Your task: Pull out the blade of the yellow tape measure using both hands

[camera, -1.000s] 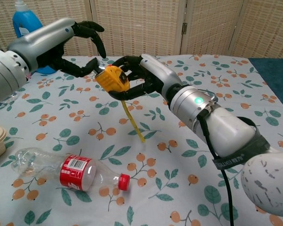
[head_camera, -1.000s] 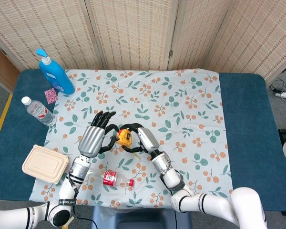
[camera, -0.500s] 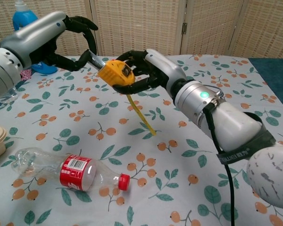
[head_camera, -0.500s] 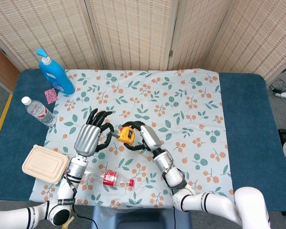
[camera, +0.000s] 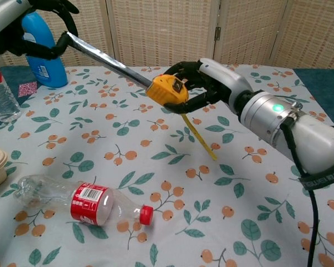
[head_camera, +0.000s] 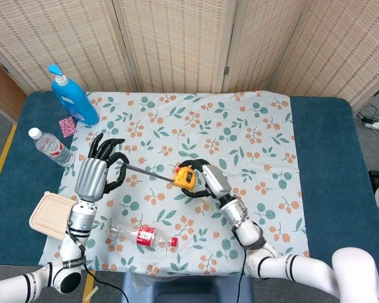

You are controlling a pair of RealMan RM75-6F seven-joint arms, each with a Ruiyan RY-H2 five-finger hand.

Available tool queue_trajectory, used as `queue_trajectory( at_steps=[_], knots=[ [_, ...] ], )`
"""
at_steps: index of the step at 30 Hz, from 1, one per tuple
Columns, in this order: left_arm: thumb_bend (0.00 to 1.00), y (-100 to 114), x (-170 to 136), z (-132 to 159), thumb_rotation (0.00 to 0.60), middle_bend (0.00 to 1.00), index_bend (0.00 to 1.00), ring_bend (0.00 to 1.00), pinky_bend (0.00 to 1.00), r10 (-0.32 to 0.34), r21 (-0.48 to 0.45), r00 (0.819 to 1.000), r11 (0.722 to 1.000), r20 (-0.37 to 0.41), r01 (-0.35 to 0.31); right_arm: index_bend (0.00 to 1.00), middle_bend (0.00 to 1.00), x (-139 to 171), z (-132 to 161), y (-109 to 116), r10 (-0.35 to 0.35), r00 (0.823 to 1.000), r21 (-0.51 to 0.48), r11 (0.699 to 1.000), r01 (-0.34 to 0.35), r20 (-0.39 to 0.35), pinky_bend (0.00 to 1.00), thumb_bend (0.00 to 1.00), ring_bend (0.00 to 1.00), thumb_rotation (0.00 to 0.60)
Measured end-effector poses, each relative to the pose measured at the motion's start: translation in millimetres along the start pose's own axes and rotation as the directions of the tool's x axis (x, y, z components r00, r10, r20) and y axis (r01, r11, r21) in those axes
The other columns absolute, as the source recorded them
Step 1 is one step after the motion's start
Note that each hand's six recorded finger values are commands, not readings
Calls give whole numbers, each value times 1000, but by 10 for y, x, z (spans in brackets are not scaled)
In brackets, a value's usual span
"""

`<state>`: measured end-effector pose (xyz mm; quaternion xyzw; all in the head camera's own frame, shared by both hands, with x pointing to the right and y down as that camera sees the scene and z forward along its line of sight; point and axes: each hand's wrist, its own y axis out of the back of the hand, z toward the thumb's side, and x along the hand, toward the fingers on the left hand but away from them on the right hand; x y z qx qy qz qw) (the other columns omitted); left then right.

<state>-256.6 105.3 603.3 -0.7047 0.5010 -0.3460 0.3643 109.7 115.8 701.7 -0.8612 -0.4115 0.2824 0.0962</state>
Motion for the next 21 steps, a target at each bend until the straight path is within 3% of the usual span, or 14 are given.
queue_trajectory(
  at_steps=[9,21],
  knots=[
    [589,333,0,-460,600,252,516,201,0,74,32,996,997,-45,-72,576,493,351,-366,355,-4,997,73,997,-2,83,151,386,369,600],
    [589,607,-52,-942,600,252,509,196,0,95,-20,985,995,-144,-99,576,493,985,-952,778,-57,977,103,994,36,206,148,388,369,600]
  ],
)
